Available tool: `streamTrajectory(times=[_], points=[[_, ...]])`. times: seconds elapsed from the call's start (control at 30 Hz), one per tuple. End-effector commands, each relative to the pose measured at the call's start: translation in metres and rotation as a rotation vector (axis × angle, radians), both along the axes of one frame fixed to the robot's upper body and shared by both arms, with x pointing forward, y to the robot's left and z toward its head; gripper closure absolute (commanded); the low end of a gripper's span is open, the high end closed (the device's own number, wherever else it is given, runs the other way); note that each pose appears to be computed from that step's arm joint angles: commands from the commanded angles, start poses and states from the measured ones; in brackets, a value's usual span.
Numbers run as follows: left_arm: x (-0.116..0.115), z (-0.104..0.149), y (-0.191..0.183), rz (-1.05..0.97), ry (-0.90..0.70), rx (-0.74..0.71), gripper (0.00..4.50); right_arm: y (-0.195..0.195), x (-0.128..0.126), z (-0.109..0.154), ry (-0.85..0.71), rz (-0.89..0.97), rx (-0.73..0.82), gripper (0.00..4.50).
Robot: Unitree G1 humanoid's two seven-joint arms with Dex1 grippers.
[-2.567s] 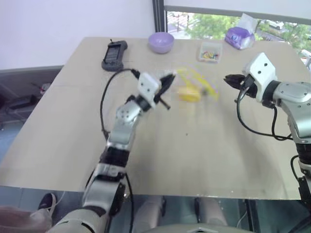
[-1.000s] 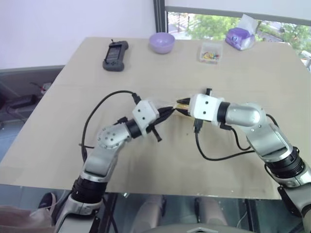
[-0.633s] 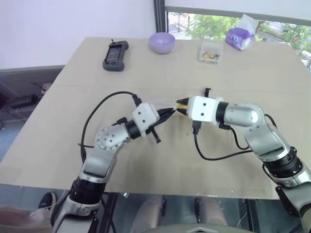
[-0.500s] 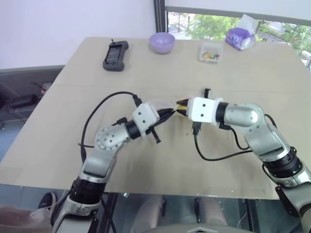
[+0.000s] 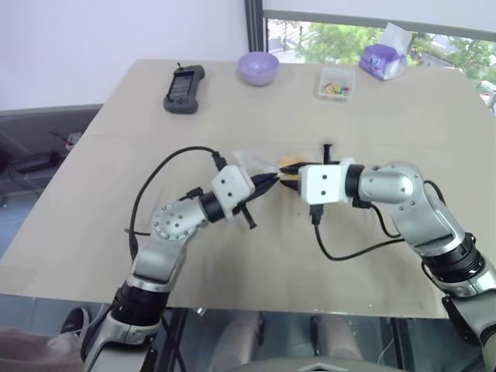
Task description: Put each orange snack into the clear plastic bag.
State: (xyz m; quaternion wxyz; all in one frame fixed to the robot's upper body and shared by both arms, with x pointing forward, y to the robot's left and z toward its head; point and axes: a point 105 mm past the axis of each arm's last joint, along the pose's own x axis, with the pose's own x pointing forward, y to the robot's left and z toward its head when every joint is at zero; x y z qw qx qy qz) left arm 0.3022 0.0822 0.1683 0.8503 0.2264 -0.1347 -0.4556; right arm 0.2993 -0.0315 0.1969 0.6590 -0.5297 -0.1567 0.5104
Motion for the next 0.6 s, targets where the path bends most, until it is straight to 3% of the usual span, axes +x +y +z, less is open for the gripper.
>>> streamTrajectory(times=[0.03,0.6], points=[[-0.001,0.010,-0.003,-0.012,-0.041,-0.013,4.50,0.006,-0.005,0.012,-0.073,0.047,-0.004,3.59],[-0.002,0.010,-0.004,-0.019,-0.037,-0.013,4.50,0.001,0.009,0.019,-0.149,0.006,-0.010,3.59]])
